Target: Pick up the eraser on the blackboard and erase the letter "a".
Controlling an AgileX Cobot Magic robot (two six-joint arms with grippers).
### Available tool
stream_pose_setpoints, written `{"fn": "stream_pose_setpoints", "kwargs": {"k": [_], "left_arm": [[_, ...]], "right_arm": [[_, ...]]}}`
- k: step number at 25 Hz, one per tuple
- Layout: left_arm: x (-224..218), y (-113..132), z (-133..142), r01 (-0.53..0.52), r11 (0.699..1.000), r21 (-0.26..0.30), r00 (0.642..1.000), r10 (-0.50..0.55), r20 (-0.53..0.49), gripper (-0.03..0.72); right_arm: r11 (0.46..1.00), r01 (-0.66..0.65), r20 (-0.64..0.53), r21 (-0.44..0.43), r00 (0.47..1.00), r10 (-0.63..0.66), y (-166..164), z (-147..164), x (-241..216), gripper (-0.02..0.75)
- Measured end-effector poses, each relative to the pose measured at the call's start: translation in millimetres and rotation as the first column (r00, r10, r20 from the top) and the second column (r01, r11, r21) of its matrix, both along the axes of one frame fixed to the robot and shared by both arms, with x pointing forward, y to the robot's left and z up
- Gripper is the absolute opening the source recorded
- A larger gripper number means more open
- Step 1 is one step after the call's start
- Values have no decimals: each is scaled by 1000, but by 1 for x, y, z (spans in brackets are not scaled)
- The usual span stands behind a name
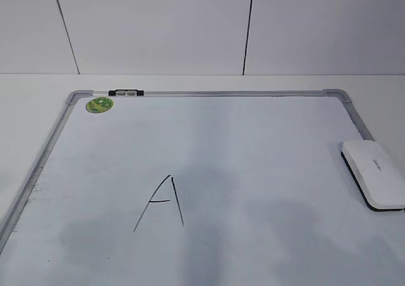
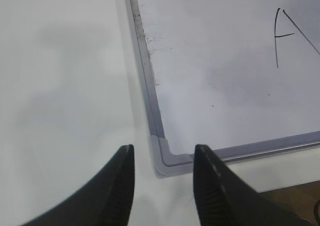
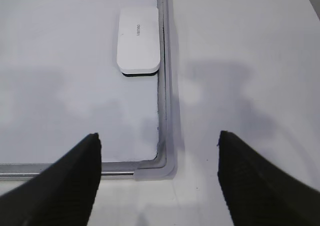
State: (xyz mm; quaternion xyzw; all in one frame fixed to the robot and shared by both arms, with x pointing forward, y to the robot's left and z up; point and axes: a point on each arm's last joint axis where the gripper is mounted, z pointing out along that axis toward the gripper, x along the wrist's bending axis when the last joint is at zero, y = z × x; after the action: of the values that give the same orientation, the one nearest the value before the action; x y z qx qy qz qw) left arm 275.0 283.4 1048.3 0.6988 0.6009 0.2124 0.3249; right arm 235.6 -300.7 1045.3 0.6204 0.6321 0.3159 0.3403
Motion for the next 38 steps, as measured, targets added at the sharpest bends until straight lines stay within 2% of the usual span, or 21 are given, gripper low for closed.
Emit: {"fn": "stream_pose_setpoints", "kwargs": {"k": [8,12,19,24,38], "left_arm": [[-3,0,1,0,1000,0,1000,0,18,290],[-15,0,3,0,1000,-1,995,0,101,287],[-43,0,4,1,1000,-1,962,0,274,267],[-43,0,4,0,1000,-1,961,0,276,253],[-43,0,4,0,1000,-1,961,0,276,241]], "right_arm": [[1000,0,0,1,1000,0,0,0,0,579],[1000,10,6,2,1000,-10,0,0,-1,579],[999,37,26,2,999,-37,0,0,-4,579],[999,38,59,2,998,-38,1,0,-8,578],[1000,27,57,2,998,-27,1,-1,-8,577]]}}
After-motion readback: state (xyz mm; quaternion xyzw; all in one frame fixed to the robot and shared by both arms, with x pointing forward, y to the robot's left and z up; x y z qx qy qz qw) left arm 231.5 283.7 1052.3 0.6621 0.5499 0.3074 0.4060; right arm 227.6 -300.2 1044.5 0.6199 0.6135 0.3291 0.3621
